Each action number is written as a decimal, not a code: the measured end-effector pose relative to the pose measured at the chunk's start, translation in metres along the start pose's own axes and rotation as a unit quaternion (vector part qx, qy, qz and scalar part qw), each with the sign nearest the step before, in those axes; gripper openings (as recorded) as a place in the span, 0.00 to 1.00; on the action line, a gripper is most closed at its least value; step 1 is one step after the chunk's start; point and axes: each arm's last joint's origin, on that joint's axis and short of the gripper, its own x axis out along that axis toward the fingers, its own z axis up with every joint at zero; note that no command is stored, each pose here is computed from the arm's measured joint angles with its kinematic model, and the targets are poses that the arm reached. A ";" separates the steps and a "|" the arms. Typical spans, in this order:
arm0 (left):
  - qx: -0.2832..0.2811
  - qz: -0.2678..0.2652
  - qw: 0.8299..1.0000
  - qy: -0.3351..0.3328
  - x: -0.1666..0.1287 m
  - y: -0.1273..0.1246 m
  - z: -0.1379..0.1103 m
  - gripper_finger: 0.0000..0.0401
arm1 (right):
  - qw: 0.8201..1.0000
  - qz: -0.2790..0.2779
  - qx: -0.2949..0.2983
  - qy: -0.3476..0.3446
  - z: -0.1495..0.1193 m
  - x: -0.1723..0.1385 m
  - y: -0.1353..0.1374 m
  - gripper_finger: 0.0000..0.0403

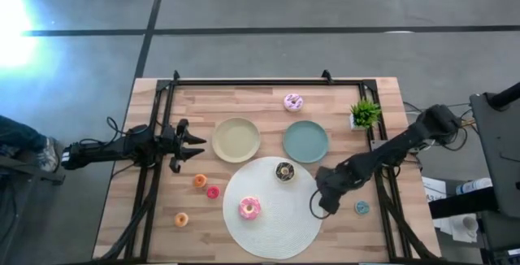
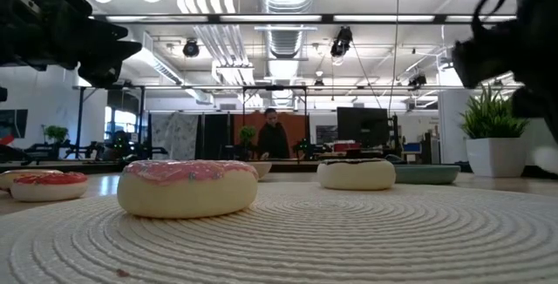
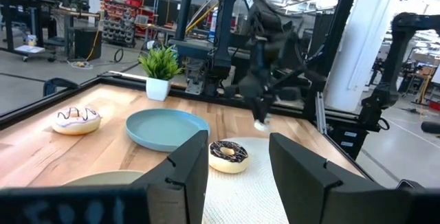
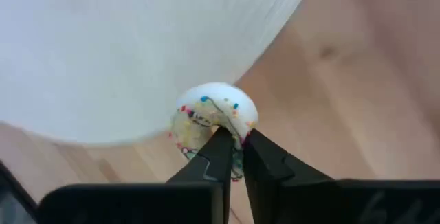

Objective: Pick & Place donuts
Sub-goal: Put the small yellow donut on the light blue plate

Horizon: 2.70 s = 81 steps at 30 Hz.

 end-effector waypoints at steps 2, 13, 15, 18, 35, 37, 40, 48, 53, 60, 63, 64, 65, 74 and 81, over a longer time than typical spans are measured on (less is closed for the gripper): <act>0.000 0.000 1.000 0.001 0.000 0.000 0.000 0.32 | 0.998 -0.003 0.034 -0.044 0.003 -0.016 -0.006 0.04; 0.000 0.001 1.000 0.002 0.000 0.000 0.000 0.32 | 0.969 -0.058 0.180 -0.159 0.064 -0.051 -0.073 0.03; 0.000 0.001 1.000 0.002 0.000 0.000 0.000 0.32 | 0.969 -0.069 0.181 -0.153 0.074 -0.048 -0.083 0.03; 0.000 0.001 1.000 0.003 0.000 0.000 0.000 0.32 | 0.972 -0.065 0.172 -0.148 0.085 -0.045 -0.092 0.07; 0.000 0.001 1.000 0.004 0.000 0.000 -0.001 0.32 | 0.978 -0.131 0.078 -0.140 0.094 -0.030 -0.082 0.46; 0.000 0.001 1.000 0.004 0.000 0.000 -0.001 0.32 | 0.978 -0.144 0.074 -0.129 0.092 -0.029 -0.084 0.47; 0.000 0.001 1.000 0.004 0.000 0.000 -0.001 0.32 | 0.976 -0.167 0.054 -0.131 0.089 -0.026 -0.081 0.47; 0.000 0.001 1.000 0.004 0.000 0.000 -0.001 0.32 | 0.977 -0.168 0.027 -0.131 0.088 -0.016 -0.070 0.46; 0.000 0.001 1.000 0.004 0.000 0.000 -0.001 0.32 | 0.977 -0.166 0.005 -0.132 0.089 -0.018 -0.067 0.45; 0.001 0.001 1.000 0.003 0.000 0.000 -0.001 0.32 | 0.976 -0.162 -0.021 -0.143 0.093 -0.023 -0.063 0.43; -0.055 -0.002 0.998 -0.014 0.000 -0.001 0.003 0.32 | 0.974 -0.164 -0.023 -0.152 0.095 -0.025 -0.061 0.43; -0.106 -0.009 0.994 -0.030 0.000 -0.001 0.006 0.32 | 0.974 -0.165 -0.025 -0.152 0.095 -0.025 -0.061 0.43; -0.161 -0.019 0.985 -0.052 0.000 -0.002 0.010 0.32 | 0.974 -0.163 -0.027 -0.154 0.096 -0.026 -0.060 0.42; -0.424 0.038 0.863 -0.272 -0.009 0.003 0.040 0.32 | 0.973 -0.166 -0.044 -0.152 0.097 -0.027 -0.060 0.42; -0.435 0.086 0.868 -0.225 0.010 0.001 0.061 0.32 | 0.981 -0.130 0.029 -0.144 0.097 -0.026 -0.061 0.42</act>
